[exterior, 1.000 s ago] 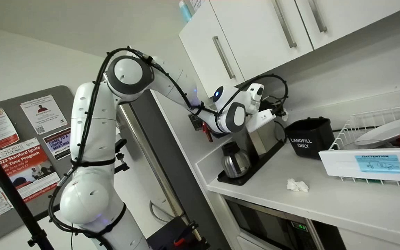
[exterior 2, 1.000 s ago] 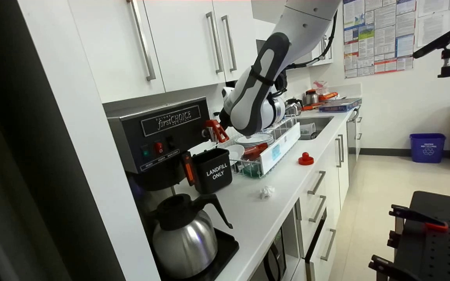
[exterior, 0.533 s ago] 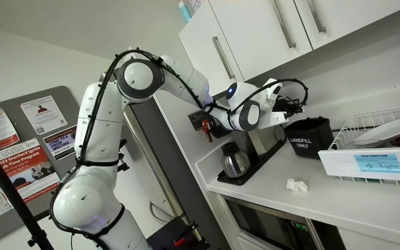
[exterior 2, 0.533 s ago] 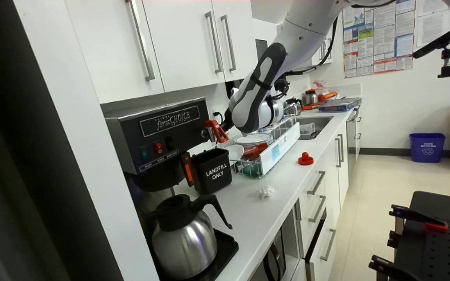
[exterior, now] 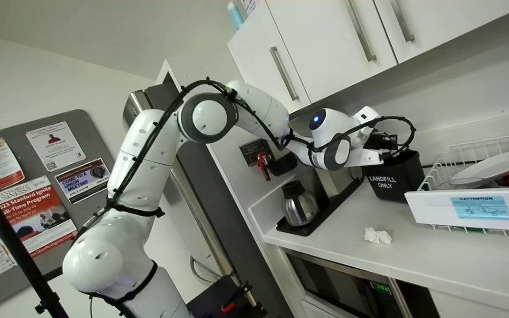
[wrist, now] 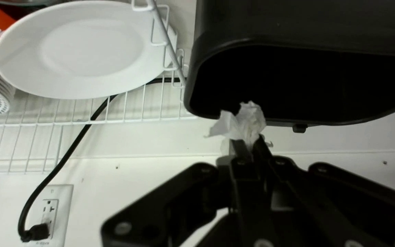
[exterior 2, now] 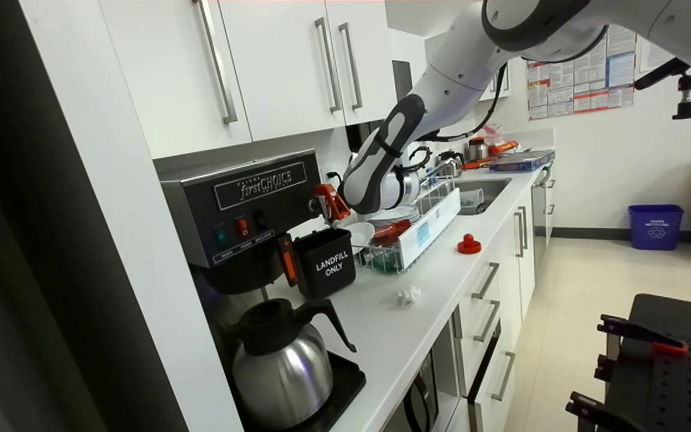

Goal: Pick up the crumpled piece of paper and put it in the black bin

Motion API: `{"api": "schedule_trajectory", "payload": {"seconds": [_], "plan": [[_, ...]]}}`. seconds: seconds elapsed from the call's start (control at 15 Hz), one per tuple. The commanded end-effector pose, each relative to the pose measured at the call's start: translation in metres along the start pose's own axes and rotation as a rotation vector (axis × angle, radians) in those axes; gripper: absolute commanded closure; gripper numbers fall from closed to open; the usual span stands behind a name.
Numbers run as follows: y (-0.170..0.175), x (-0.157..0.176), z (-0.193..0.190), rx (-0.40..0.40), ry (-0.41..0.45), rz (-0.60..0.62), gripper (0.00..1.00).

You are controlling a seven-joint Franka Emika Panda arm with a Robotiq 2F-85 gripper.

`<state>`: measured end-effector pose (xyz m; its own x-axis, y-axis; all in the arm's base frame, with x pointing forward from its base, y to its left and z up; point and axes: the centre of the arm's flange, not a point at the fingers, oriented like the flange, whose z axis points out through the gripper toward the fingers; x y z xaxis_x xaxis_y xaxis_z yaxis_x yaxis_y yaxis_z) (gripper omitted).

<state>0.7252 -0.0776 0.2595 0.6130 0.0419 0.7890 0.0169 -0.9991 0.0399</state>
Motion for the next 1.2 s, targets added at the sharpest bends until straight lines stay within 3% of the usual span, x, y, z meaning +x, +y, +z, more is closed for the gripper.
{"api": "schedule_trajectory", "payload": {"seconds": [0.0, 0.33, 0.4, 0.47, 0.53, 0.67, 1.13], "plan": [[-0.006, 0.015, 0.033, 0.045, -0.026, 0.026, 0.98], [-0.016, 0.017, 0.053, 0.059, -0.058, 0.027, 0.98], [-0.017, 0.017, 0.055, 0.059, -0.061, 0.023, 0.91], [-0.018, 0.017, 0.057, 0.059, -0.061, 0.018, 0.66], [-0.019, 0.017, 0.059, 0.062, -0.062, 0.015, 0.66], [-0.021, 0.017, 0.062, 0.069, -0.066, 0.014, 0.55], [-0.029, 0.018, 0.065, 0.083, -0.071, 0.013, 0.03]]}}
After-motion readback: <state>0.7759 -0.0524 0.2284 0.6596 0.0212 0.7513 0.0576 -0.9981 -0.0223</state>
